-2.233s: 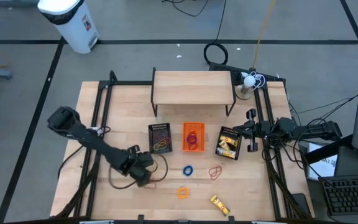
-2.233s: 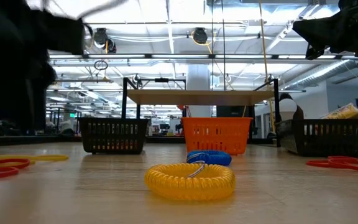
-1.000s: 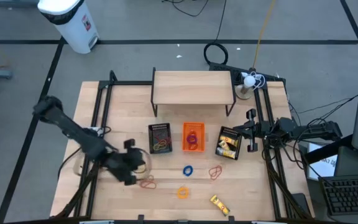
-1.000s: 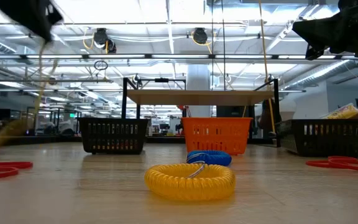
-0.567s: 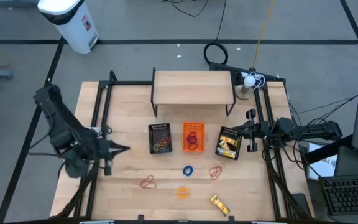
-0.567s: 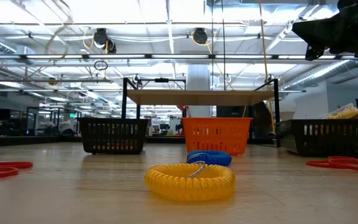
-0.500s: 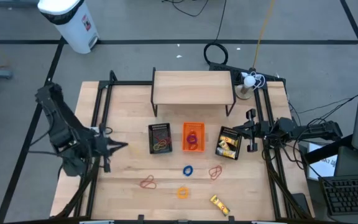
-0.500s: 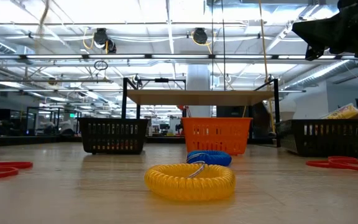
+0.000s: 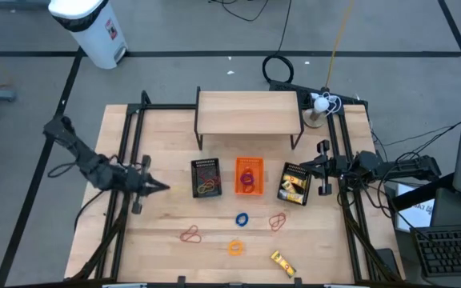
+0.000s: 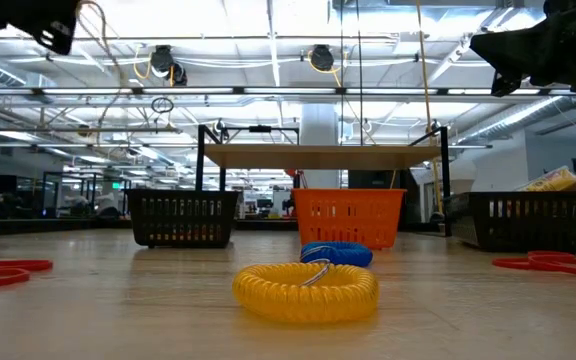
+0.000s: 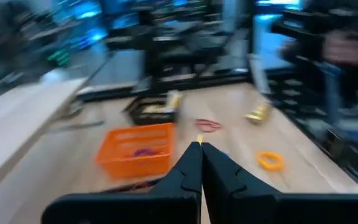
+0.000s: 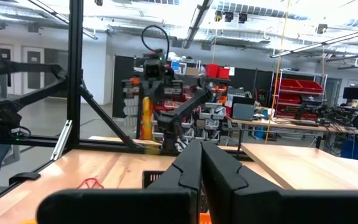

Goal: Pick & Place Office Desk Supplies
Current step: Put the yellow rubber band into the left black bin

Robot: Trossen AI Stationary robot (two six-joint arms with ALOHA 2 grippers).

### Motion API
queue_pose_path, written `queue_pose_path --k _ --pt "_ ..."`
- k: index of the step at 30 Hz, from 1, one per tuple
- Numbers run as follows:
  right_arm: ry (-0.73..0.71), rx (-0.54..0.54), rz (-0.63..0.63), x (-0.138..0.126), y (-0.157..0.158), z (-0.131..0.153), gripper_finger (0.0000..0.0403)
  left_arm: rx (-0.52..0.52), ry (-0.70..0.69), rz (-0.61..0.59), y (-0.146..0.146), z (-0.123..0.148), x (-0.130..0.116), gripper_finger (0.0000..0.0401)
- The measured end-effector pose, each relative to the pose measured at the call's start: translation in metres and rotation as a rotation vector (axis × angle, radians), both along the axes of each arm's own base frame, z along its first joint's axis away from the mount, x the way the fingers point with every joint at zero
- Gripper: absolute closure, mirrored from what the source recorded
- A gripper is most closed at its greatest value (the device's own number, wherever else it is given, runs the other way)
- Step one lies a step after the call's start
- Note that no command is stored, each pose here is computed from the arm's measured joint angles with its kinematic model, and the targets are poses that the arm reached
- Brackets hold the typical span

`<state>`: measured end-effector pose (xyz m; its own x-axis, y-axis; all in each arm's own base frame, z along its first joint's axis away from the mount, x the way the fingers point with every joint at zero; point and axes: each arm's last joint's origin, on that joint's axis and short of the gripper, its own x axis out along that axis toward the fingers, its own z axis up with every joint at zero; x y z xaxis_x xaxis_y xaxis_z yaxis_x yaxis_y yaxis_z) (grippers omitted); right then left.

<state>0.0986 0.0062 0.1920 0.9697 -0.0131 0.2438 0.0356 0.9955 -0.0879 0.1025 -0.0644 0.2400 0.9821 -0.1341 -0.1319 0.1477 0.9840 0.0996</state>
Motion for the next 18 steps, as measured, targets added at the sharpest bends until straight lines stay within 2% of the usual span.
queue_pose_path --k 2,6,18 --pt "0.001 0.0 0.0 0.0 0.0 0.0 0.0399 0.029 -0.028 -0.043 0.003 -0.008 0.0 0.0401" --pt "0.008 -0.001 0.0 0.0 0.0 -0.001 0.0399 0.05 -0.06 0.035 0.013 -0.018 -0.004 0.0401" --pt "0.008 -0.003 0.0 0.0 0.0 -0.001 0.0399 -0.012 -0.188 0.051 0.029 -0.036 -0.026 0.0401"
